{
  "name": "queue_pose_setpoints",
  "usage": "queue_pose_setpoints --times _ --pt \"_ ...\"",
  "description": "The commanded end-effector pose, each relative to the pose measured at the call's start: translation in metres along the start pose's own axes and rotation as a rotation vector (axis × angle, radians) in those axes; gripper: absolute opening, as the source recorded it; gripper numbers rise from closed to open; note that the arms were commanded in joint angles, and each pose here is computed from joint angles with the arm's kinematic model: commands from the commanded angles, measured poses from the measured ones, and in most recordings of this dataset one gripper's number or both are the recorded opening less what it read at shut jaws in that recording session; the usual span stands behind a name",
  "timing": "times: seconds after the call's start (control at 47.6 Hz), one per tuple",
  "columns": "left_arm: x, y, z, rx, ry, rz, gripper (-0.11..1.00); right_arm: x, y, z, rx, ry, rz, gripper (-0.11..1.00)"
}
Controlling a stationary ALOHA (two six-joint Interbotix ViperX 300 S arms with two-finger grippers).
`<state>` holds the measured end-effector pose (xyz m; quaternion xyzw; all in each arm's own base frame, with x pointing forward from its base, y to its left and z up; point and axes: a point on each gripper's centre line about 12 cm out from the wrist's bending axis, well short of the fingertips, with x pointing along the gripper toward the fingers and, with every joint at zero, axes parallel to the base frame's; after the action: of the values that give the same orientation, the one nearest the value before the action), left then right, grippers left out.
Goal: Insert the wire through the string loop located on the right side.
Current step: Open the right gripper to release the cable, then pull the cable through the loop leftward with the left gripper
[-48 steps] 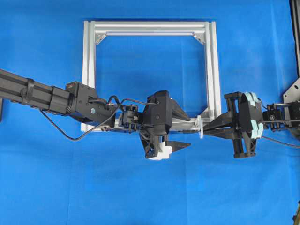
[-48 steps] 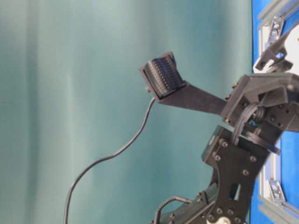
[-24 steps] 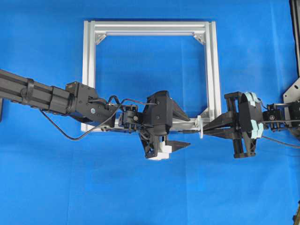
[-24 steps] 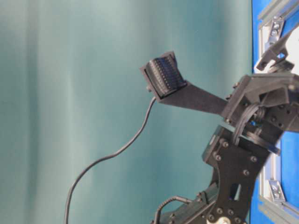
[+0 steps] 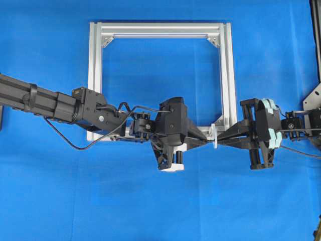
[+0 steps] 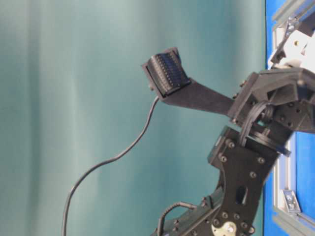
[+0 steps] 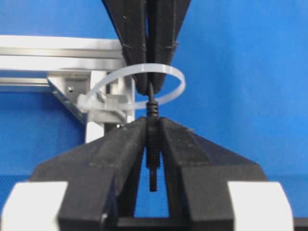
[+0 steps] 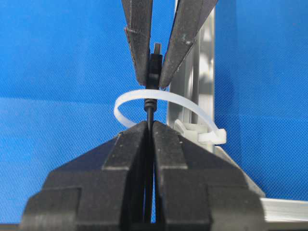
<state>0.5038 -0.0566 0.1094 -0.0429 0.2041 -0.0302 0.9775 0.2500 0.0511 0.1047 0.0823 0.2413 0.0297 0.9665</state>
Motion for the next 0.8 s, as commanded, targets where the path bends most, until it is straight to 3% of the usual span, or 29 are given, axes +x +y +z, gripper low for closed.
queue_pose_setpoints --times 0.0,0.441,0.588,0.776 --pt "-0.0014 -0.0042 0.0151 0.004 -0.036 -0.009 0.08 0.0018 0.0015 0.0073 0.003 -0.029 0.004 -0.04" --pt "-0.0014 -0.0034 0.0152 0.003 -0.036 -0.008 0.08 0.0016 0.0026 0.0078 0.0 -0.032 0.011 -0.01" --pt "-0.0017 -0.0035 0.0159 0.003 -0.038 -0.008 0.08 0.0023 0.0023 0.008 0.011 -0.03 0.006 0.25" --pt "-0.0021 -0.0035 0.016 0.003 -0.038 -0.008 0.08 0.0019 0.0021 0.0079 0.01 -0.03 0.005 0.81"
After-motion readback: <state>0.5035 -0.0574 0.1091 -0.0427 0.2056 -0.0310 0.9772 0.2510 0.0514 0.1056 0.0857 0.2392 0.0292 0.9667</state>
